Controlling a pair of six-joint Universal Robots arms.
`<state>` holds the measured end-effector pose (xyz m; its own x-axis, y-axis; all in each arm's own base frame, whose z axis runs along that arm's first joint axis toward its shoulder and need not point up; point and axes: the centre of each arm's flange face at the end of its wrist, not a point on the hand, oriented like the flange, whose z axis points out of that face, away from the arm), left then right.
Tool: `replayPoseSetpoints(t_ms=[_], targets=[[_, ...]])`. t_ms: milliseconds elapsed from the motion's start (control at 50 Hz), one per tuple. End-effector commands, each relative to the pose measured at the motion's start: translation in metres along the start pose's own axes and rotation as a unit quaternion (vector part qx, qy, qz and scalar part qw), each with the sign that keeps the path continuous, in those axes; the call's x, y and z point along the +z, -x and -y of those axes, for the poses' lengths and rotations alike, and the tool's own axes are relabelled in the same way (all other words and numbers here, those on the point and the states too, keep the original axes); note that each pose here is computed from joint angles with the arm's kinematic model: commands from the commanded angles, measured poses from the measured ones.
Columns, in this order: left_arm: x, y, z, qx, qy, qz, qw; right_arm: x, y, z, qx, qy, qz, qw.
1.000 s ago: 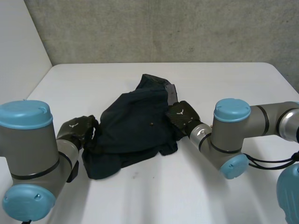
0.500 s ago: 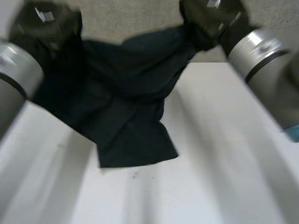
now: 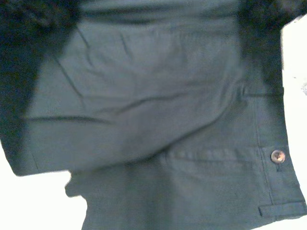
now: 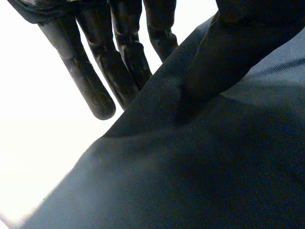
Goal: Fold the shorts.
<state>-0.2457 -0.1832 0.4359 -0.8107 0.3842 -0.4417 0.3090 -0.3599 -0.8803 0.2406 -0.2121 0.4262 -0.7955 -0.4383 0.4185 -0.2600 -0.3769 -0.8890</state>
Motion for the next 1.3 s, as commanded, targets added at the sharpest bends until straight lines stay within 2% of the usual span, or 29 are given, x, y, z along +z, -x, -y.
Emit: replayPoseSetpoints(t_ms=[20,180,260,380,440,540,620,680,760,860,960,1040,1160,1220,1300], targets=[[0.07,-0.043,-0.107,-0.006,0.113,-0.048,0.992,0.045,0.034,-0.1,0.037,0.127,0.053,0.99],[0.141,-0.059,-0.195,-0.003,0.114,-0.024,0.993,0.091,0.053,-0.182,0.029,0.168,0.011,0.985],[0.175,-0.064,-0.215,0.0,0.071,-0.003,0.997,0.12,0.05,-0.204,0.016,0.11,-0.047,0.993],[0.212,-0.064,-0.228,0.005,-0.004,0.044,0.999,0.16,0.048,-0.22,-0.004,-0.023,-0.107,0.994],[0.221,-0.058,-0.226,0.005,-0.028,0.076,0.997,0.163,0.052,-0.23,-0.007,-0.01,-0.098,0.995],[0.217,-0.061,-0.228,-0.001,-0.011,0.104,0.994,0.149,0.059,-0.23,0.006,0.046,-0.069,0.997],[0.2,-0.058,-0.216,-0.008,0.014,0.099,0.995,0.125,0.055,-0.21,0.014,0.081,-0.053,0.995],[0.172,-0.06,-0.214,-0.018,0.061,0.075,0.995,0.107,0.052,-0.199,0.016,0.102,-0.042,0.994],[0.129,-0.06,-0.202,-0.03,0.108,0.05,0.992,0.069,0.061,-0.191,0.028,0.158,0.013,0.987],[0.064,-0.072,-0.197,-0.049,0.173,0.0,0.984,0.016,0.074,-0.181,0.052,0.227,0.087,0.969],[-0.011,-0.087,-0.197,-0.077,0.239,-0.062,0.966,-0.028,0.071,-0.186,0.076,0.299,0.126,0.943],[-0.056,-0.093,-0.199,-0.097,0.286,-0.083,0.95,-0.056,0.074,-0.193,0.082,0.338,0.172,0.922],[-0.096,-0.101,-0.208,-0.133,0.339,-0.091,0.927,-0.082,0.081,-0.212,0.096,0.37,0.2,0.902],[-0.107,-0.104,-0.218,-0.145,0.357,-0.088,0.919,-0.085,0.084,-0.22,0.1,0.364,0.202,0.904],[-0.103,-0.103,-0.229,-0.15,0.341,-0.068,0.925,-0.084,0.091,-0.231,0.096,0.331,0.201,0.917]])
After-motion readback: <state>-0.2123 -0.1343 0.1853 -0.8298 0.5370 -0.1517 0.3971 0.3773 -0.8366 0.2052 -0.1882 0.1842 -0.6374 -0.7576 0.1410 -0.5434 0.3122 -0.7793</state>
